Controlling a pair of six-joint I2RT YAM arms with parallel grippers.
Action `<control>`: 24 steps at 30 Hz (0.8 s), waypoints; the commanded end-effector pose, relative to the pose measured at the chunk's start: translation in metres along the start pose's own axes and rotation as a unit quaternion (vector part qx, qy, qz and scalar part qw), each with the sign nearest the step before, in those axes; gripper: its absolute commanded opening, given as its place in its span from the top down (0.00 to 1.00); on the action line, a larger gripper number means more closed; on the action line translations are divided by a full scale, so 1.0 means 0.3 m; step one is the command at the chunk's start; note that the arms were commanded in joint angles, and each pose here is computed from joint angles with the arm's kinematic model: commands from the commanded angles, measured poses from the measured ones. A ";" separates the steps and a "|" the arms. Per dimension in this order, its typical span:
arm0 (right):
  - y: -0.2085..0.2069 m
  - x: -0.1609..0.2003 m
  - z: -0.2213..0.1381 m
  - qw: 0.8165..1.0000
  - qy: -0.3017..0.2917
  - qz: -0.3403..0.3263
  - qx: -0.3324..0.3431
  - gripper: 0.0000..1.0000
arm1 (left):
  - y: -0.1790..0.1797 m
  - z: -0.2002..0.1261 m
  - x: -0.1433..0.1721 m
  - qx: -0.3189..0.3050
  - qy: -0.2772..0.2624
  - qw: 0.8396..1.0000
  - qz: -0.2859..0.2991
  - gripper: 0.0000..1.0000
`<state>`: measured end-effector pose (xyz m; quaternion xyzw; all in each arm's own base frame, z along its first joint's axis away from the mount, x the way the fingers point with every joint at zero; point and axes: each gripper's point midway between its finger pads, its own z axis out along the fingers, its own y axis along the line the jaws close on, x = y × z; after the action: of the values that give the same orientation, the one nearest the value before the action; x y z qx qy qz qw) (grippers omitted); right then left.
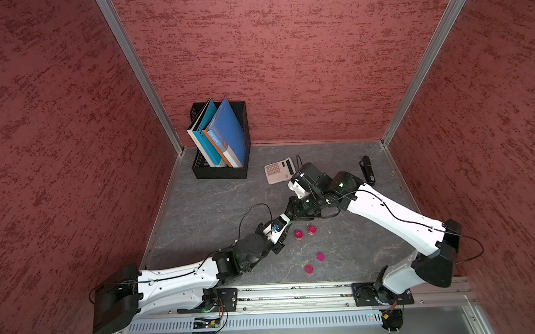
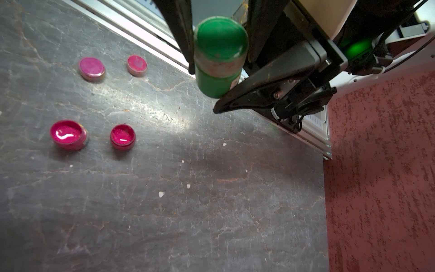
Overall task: Close the paint jar lid
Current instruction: Screw the lid onto the paint jar.
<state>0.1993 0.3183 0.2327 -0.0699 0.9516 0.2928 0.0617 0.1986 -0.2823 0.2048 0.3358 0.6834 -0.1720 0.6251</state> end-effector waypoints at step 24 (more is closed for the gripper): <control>-0.004 0.009 0.043 0.994 -0.023 0.102 -0.025 0.48 | 0.107 -0.094 -0.577 -0.027 -0.265 0.956 -0.126 0.78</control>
<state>0.2323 0.3275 0.2440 0.0472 0.9265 0.3553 0.1144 0.2070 -0.3006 0.2586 0.2966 0.6488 -0.1954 0.6730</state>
